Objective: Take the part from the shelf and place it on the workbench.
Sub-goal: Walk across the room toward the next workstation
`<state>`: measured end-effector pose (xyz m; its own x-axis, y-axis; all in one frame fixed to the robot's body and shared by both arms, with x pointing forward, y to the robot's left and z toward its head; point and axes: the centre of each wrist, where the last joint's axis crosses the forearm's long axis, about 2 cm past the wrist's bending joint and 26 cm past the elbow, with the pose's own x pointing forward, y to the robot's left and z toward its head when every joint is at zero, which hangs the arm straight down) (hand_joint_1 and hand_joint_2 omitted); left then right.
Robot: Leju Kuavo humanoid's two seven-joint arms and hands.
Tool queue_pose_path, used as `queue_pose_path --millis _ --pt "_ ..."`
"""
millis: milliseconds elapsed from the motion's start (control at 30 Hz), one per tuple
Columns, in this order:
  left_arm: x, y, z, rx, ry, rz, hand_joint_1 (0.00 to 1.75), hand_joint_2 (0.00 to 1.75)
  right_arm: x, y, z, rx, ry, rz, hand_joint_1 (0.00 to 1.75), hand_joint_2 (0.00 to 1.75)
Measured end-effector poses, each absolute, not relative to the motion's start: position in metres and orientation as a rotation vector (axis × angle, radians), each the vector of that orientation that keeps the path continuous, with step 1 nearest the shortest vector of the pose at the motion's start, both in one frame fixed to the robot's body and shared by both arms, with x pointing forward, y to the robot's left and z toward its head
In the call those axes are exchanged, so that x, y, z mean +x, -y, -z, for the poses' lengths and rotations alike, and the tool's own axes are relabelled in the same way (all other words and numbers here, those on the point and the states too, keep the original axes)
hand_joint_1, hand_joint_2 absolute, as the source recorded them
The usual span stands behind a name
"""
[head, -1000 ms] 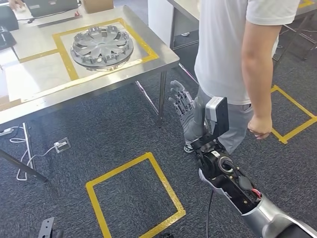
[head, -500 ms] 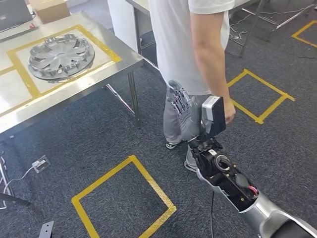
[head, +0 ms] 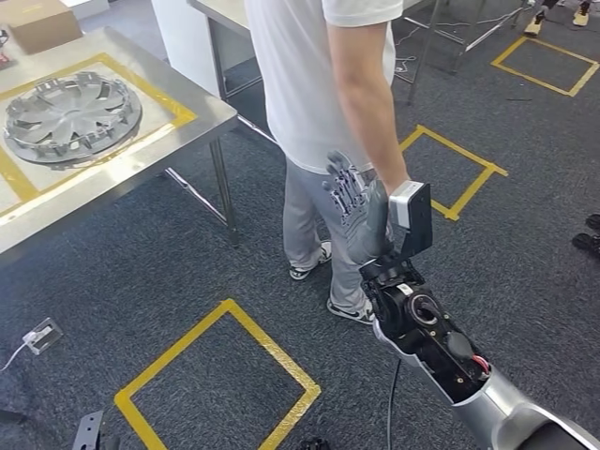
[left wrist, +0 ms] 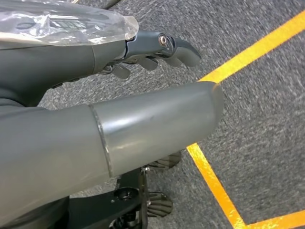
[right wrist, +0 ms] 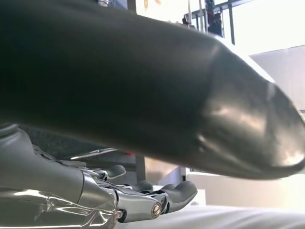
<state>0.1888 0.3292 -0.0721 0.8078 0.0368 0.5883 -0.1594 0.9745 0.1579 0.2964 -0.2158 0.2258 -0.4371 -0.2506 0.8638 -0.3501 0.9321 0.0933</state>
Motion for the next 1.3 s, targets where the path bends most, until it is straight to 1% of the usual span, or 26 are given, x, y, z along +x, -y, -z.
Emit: queue_pose_path --millis 1300 --pt "0.1901 -0.3303 0.0715 0.206 0.628 -0.115 0.0 0.0 0.2947 0.214 -0.2233 0.44 2.026 -0.11 0.0 0.0"
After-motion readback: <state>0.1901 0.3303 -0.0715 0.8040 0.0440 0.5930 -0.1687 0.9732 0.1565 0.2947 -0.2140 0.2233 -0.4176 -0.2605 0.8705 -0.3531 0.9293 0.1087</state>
